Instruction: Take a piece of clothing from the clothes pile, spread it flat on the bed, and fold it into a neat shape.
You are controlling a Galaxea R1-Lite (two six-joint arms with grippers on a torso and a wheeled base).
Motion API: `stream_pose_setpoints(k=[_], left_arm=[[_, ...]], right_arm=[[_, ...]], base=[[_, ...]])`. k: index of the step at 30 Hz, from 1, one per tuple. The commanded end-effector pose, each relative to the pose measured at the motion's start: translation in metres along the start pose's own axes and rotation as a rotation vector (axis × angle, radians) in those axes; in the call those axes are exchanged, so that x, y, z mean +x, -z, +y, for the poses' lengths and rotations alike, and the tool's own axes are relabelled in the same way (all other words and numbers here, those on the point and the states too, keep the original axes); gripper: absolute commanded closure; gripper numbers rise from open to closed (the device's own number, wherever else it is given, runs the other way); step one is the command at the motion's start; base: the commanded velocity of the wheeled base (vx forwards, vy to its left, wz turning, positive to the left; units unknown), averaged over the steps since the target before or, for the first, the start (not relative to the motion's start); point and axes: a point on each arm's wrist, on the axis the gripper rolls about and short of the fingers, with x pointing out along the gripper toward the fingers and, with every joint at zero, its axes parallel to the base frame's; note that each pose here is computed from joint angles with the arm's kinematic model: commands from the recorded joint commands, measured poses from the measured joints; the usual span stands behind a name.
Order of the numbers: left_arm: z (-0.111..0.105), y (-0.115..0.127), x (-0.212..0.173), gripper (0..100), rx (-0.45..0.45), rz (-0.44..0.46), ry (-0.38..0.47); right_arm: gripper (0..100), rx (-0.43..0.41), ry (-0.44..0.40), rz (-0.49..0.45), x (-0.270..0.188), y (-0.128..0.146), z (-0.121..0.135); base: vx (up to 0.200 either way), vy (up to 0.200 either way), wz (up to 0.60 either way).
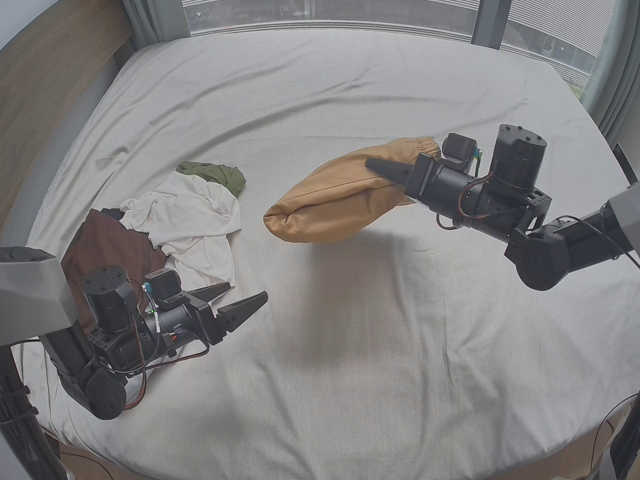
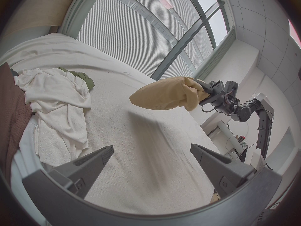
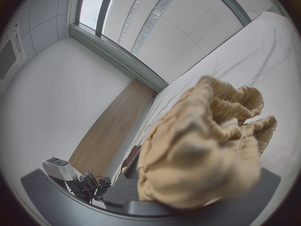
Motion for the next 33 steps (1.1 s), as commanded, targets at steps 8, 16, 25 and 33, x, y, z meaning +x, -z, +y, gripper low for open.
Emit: stream_pose_setpoints(k=[8, 16, 25, 33], left_arm=[[0.001, 0.003, 0.000, 0, -0.005, 0.009, -0.003], [0.001, 0.003, 0.000, 0, -0.007, 0.013, -0.004], [0.002, 0.006, 0.000, 0, -0.013, 0.020, -0.008], [0.004, 0.011, 0.001, 0, -0.022, 0.037, -0.013]], right_arm=[[100, -0.001, 0.000, -0.008, 0.038, -0.005, -0.022], [100, -0.013, -0.002, -0.044, 0.055, -0.021, -0.033], [100, -0.023, 0.017, -0.100, 0.065, -0.046, -0.053], [100, 0.028, 0.073, -0.082, 0.075, -0.035, -0.091]], base=[[0.000, 0.000, 0.00], [0.000, 0.000, 0.00], [0.000, 0.000, 0.00], [0.000, 0.000, 0.00]])
